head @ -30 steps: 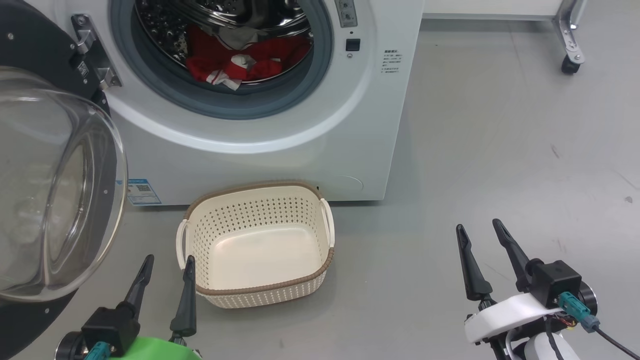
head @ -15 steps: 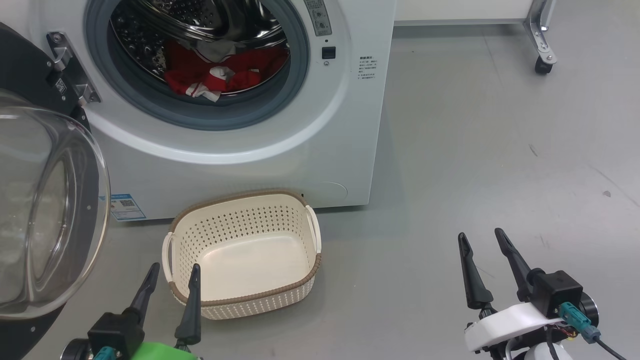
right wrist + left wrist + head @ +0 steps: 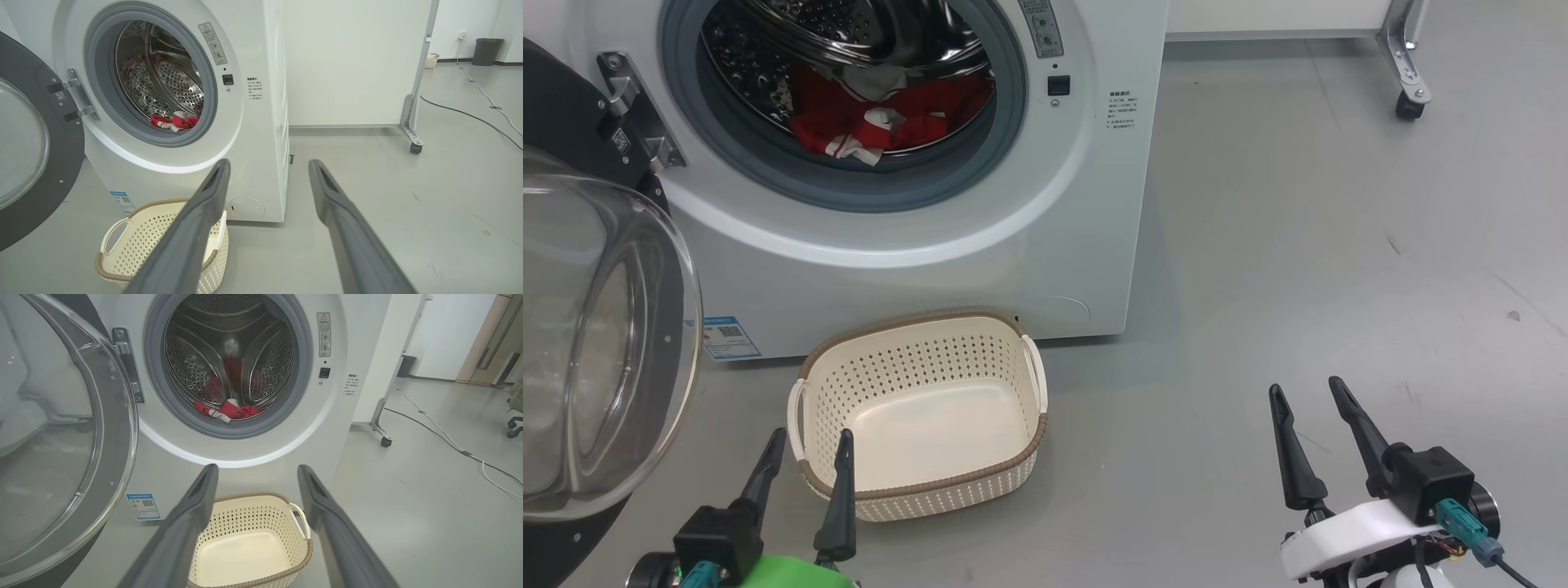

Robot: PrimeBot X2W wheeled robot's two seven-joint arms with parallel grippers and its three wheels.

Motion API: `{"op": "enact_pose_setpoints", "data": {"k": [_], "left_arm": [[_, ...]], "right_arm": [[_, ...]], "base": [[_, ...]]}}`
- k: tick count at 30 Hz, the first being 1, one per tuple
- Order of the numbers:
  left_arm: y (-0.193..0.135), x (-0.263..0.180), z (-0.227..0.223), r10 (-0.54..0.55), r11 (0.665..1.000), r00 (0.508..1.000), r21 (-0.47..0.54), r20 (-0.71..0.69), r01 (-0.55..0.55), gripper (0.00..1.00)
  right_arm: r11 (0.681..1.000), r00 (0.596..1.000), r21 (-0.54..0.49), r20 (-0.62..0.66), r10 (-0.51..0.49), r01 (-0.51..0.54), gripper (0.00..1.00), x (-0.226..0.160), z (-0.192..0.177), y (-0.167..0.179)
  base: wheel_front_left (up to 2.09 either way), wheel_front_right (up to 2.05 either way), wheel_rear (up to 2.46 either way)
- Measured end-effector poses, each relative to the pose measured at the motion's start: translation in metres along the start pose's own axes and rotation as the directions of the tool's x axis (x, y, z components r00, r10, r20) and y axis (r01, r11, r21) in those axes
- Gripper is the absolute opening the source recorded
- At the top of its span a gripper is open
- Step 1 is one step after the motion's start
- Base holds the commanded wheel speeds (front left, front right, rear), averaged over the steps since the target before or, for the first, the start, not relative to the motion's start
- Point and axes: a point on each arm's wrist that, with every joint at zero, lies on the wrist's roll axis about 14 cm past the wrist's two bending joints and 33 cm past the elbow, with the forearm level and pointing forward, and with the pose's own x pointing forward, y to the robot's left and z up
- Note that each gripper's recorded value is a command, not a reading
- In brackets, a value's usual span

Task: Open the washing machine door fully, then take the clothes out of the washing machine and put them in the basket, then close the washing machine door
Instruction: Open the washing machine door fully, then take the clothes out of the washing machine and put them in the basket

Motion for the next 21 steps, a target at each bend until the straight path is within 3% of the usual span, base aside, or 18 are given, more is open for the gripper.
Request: {"op": "enact_pose_setpoints", "data": {"k": [21], "left_arm": [[0.0008, -0.0007, 0.0013, 0.007, 1.0, 1.0, 0.028, -0.001, -0.007, 1.0]], "right_arm": [[1.0, 1.0, 0.0, 0.005, -0.004, 0.004, 1.0, -0.0001, 0.0016, 0.0003]], "base": [[0.16, -0.16, 0.0]]}}
